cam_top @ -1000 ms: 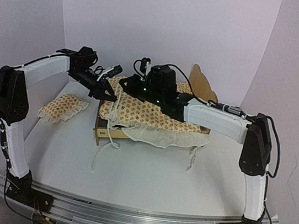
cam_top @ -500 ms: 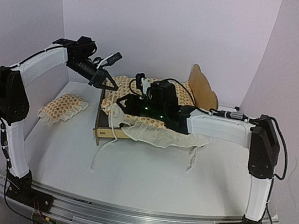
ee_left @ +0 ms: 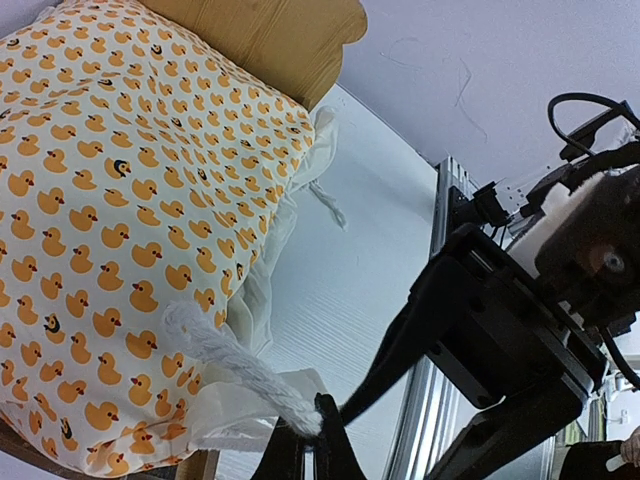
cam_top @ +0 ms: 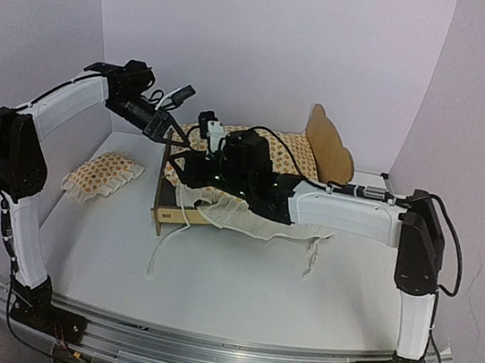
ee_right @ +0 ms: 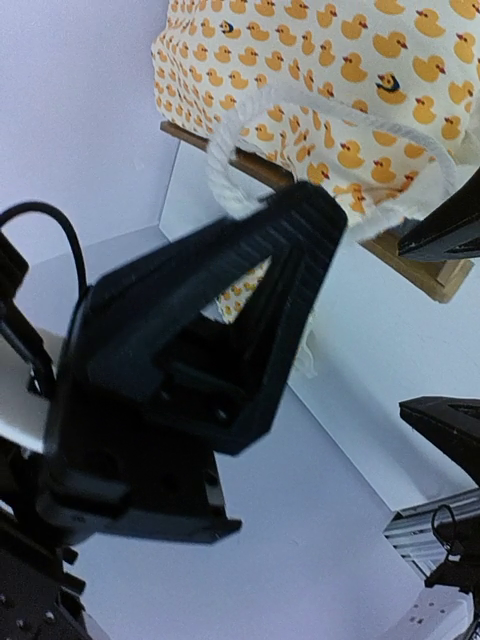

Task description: Set up the pet bed

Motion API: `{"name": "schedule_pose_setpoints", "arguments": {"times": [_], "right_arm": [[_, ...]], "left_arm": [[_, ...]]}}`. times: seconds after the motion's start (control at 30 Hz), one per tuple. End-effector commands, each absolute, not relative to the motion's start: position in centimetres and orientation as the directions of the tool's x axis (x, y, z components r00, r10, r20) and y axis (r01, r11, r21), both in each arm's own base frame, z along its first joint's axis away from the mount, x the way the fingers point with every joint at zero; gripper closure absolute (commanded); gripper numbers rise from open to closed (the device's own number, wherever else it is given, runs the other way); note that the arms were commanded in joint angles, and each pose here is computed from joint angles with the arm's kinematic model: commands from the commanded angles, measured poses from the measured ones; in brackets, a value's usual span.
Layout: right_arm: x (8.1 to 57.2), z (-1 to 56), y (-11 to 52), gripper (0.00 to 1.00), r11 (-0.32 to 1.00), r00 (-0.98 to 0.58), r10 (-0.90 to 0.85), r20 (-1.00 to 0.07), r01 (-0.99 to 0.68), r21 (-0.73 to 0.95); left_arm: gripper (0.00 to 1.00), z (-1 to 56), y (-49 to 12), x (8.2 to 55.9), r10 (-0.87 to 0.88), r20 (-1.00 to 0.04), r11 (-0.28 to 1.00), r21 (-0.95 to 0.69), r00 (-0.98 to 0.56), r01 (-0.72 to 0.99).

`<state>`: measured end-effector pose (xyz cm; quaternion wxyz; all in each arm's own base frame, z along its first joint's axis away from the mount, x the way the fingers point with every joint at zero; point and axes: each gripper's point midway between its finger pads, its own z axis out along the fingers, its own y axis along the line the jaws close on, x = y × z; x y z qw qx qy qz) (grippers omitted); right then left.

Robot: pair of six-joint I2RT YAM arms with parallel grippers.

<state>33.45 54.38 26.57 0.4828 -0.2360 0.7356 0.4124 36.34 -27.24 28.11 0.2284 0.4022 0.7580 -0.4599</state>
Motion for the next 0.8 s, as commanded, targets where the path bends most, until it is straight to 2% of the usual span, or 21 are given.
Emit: {"name": "schedule_pose_setpoints", "arguments": {"times": [0.0,0.1,0.17,0.2,0.27,0.3,0.57,0.6,0.67,0.7,0.77], "right_arm": [[36.1,27.4,54.5,0.54,0.598,-0.377,0.099,-0.921,-0.717,0.357],[36.5,26.8,55.3,0.54,0.581,-0.394,0.095,-0.914,-0.724,0.372],[36.6,26.5,56.1,0.59,0.565,-0.399,0.09,-0.912,-0.734,0.377],[36.8,26.5,56.4,0.66,0.562,-0.4,0.093,-0.912,-0.735,0.38],[37.1,26.7,56.6,0.95,0.563,-0.396,0.102,-0.913,-0.733,0.381],[37.3,26.9,56.6,1.0,0.564,-0.392,0.107,-0.914,-0.733,0.38],[37.3,30.7,56.1,0.98,0.511,-0.363,0.149,-0.92,-0.768,0.386],[37.0,30.6,56.4,0.9,0.486,-0.37,0.139,-0.919,-0.782,0.389],[36.0,30.4,56.6,0.66,0.433,-0.386,0.107,-0.916,-0.811,0.393],[35.5,30.3,56.2,0.62,0.429,-0.385,0.093,-0.918,-0.816,0.387],[34.9,30.6,54.8,0.6,0.447,-0.369,0.077,-0.926,-0.817,0.363]], "left_arm": [[1.0,30.1,-27.1,35.6,0.38,-0.744,0.233,-0.498,-0.55,0.835],[1.0,30.3,-27.2,35.6,0.375,-0.747,0.227,-0.5,-0.549,0.836],[1.0,30.5,-27.3,35.6,0.369,-0.752,0.221,-0.5,-0.546,0.837],[1.0,30.6,-27.3,35.6,0.367,-0.753,0.219,-0.501,-0.546,0.838],[1.0,30.8,-27.3,35.6,0.367,-0.757,0.217,-0.495,-0.54,0.841],[1.0,31.0,-27.2,35.6,0.367,-0.761,0.221,-0.488,-0.535,0.845],[1.0,31.7,-25.4,37.7,0.351,-0.796,0.295,-0.406,-0.493,0.865],[1.0,31.7,-25.3,37.7,0.354,-0.799,0.294,-0.397,-0.485,0.869],[1.0,31.6,-24.9,38.0,0.371,-0.807,0.311,-0.359,-0.46,0.88],[1.0,31.4,-24.4,38.5,0.382,-0.809,0.333,-0.33,-0.447,0.883],[1.0,31.0,-22.9,39.5,0.389,-0.81,0.39,-0.287,-0.439,0.875]]}}
